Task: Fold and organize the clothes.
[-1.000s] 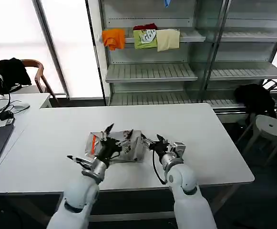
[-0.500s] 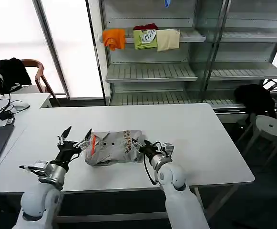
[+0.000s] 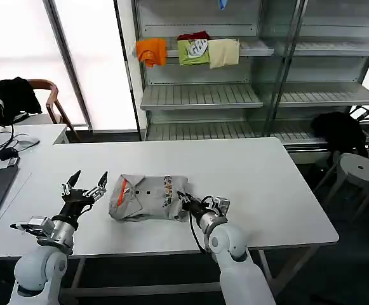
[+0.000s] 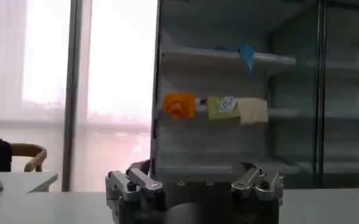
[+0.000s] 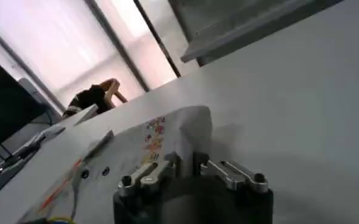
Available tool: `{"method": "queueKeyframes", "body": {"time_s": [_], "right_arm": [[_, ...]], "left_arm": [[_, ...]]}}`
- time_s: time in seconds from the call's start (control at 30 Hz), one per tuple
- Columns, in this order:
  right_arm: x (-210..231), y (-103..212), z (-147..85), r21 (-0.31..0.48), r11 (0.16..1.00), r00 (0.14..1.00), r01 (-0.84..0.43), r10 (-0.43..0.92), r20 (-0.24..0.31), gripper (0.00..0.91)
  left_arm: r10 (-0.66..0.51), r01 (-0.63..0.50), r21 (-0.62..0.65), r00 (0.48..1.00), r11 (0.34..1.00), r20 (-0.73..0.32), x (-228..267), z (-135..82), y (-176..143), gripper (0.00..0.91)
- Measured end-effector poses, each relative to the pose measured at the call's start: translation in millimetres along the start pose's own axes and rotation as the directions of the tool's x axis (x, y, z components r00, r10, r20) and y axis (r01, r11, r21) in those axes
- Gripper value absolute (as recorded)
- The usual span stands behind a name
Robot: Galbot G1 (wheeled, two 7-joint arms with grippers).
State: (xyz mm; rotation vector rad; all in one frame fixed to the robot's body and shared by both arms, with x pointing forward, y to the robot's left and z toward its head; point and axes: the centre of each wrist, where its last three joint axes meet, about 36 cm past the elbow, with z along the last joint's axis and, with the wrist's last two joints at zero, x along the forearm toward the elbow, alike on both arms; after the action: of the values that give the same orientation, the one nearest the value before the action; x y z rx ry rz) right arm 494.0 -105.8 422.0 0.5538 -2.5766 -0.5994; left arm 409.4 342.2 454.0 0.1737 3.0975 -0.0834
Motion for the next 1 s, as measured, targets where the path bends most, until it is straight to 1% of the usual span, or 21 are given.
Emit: {"method": "queueKeyframes", "body": {"time_s": [0.3, 0.5, 0.53, 0.57, 0.77, 1.0], "right_arm": [[11, -26, -15, 0.040, 0.997, 0.997, -0.073, 0.072, 0.020, 0.000], [13, -40, -28, 0.091, 0.990, 0.994, -0.108, 0.105, 0.034, 0.000], [14, -42, -31, 0.100, 0.988, 0.993, -0.114, 0.111, 0.038, 0.544], [15, -44, -32, 0.110, 0.987, 0.993, -0.119, 0.115, 0.040, 0.907], [22, -51, -37, 0.200, 0.967, 0.987, -0.157, 0.148, 0.059, 0.907], [40, -38, -32, 0.325, 0.929, 0.984, -0.177, 0.155, 0.091, 0.907]], "left_arm": [[0.000, 0.000, 0.014, 1.000, 1.000, 0.004, 2, 0, -1, 0.907], [0.008, -0.009, 0.019, 1.000, 1.000, 0.001, 2, -2, -6, 0.907], [0.010, -0.010, 0.020, 1.000, 1.000, 0.001, 2, -2, -7, 0.907], [0.012, -0.012, 0.021, 1.000, 1.000, 0.001, 2, -2, -9, 0.907], [0.021, -0.021, 0.027, 1.000, 0.999, -0.004, 3, -2, -11, 0.907], [0.019, -0.019, 0.032, 1.000, 0.999, -0.012, 6, 0, -9, 0.907]]}}
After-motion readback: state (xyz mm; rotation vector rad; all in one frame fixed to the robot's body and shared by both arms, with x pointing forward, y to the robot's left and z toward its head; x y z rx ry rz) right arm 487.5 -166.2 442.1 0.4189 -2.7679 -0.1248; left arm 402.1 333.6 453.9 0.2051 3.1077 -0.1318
